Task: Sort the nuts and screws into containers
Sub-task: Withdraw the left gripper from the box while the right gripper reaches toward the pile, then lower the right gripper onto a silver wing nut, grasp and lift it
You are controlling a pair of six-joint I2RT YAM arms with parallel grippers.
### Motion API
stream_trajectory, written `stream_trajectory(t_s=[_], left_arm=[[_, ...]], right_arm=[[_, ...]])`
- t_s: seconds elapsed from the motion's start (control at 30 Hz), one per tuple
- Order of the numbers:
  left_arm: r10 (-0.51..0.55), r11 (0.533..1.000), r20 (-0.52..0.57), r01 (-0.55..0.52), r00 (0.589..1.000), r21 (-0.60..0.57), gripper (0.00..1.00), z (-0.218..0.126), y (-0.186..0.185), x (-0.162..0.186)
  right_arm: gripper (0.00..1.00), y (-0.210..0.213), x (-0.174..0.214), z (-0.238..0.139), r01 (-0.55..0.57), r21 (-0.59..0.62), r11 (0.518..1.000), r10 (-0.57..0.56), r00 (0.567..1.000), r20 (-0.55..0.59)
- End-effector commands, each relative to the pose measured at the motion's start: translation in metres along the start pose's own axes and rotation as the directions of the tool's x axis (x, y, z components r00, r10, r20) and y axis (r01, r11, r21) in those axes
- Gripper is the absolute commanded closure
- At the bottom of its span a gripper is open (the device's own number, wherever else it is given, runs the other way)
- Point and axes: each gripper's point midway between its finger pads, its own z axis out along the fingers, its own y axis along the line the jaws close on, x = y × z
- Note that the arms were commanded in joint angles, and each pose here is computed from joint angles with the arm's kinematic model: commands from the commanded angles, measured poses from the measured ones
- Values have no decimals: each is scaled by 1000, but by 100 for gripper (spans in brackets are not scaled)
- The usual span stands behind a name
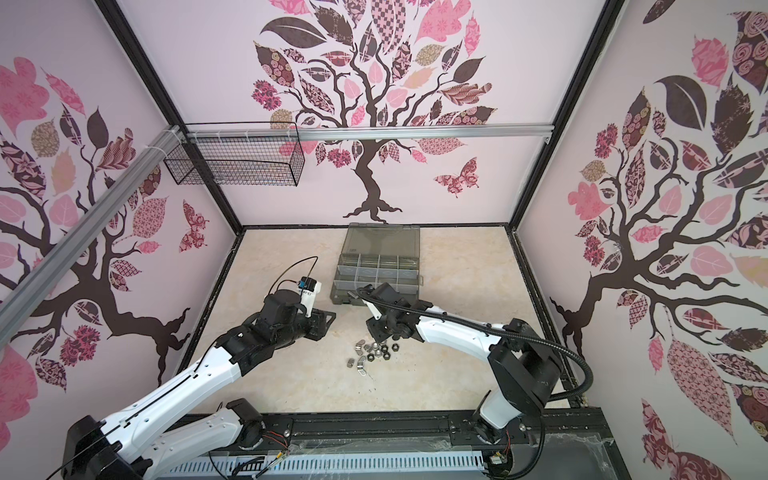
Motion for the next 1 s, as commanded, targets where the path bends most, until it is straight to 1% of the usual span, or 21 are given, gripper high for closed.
stream_trajectory(t_s=[0.0,0.2,0.37,0.67,0.83,0.97], left_arm=[[-37,998,-14,36,999,-45,54,-2,13,15],[-61,997,-15,60,998,-52,54,-6,19,27],[-82,996,-17,81,997,-48,54,-10,19,32],[-134,990,-2,134,991,-43,54,-23,23,40],[-164,985,17,165,986,-44,54,-28,26,44],[-168,985,23,168,986,-44,55,-31,27,45]], right_arm=[[58,12,5,9,21,2,1000,-21,999,-48],[58,29,15,24,9,0,1000,-9,996,-90],[58,40,19,33,10,-2,1000,-11,995,-102],[59,46,29,48,3,0,1000,-3,992,-126],[59,45,33,55,24,7,1000,-22,988,-151],[60,45,33,58,35,9,999,-33,987,-159]])
